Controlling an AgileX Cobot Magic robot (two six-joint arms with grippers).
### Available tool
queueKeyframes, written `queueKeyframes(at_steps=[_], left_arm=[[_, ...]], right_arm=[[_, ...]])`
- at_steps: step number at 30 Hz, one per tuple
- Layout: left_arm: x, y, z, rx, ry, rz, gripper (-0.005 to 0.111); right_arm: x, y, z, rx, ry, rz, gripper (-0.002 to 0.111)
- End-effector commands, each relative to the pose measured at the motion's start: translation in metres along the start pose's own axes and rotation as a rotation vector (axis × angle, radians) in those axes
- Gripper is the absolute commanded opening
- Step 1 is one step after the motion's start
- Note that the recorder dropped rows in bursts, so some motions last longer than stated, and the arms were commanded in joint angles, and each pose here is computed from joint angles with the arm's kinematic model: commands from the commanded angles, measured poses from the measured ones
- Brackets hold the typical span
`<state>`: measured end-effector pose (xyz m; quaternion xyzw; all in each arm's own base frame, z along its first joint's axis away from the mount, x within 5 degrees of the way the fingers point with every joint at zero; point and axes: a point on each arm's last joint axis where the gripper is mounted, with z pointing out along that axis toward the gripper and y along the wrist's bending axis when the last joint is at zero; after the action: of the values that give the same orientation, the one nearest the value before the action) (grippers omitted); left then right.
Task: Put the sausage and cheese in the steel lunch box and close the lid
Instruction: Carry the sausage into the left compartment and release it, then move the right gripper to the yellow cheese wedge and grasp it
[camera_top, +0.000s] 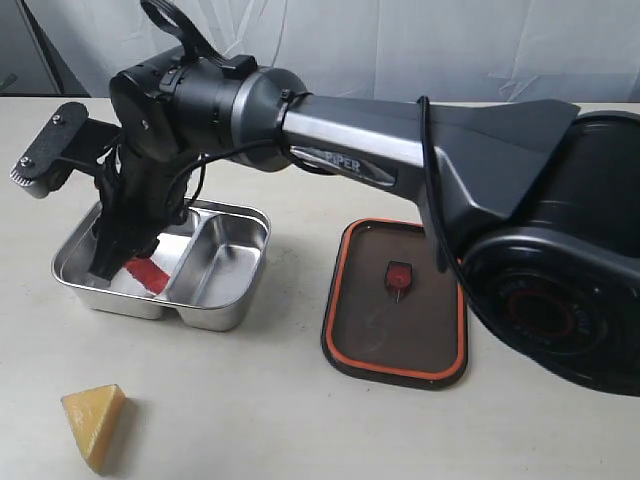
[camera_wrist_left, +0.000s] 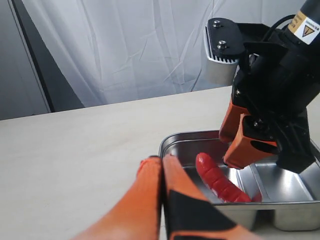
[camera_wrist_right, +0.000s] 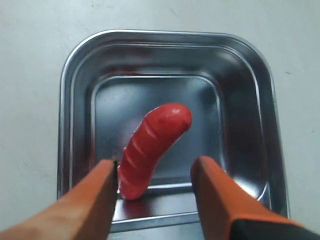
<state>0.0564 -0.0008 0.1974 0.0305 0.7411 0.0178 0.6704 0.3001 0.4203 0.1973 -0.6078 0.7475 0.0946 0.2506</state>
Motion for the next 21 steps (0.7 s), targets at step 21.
queueKeyframes(at_steps=[21], left_arm=[[0.001, 0.000, 0.000, 0.005, -0.007, 0.000, 0.000]], right_arm=[[-0.022, 0.122, -0.039, -0.194, 0.266, 0.365, 0.048]])
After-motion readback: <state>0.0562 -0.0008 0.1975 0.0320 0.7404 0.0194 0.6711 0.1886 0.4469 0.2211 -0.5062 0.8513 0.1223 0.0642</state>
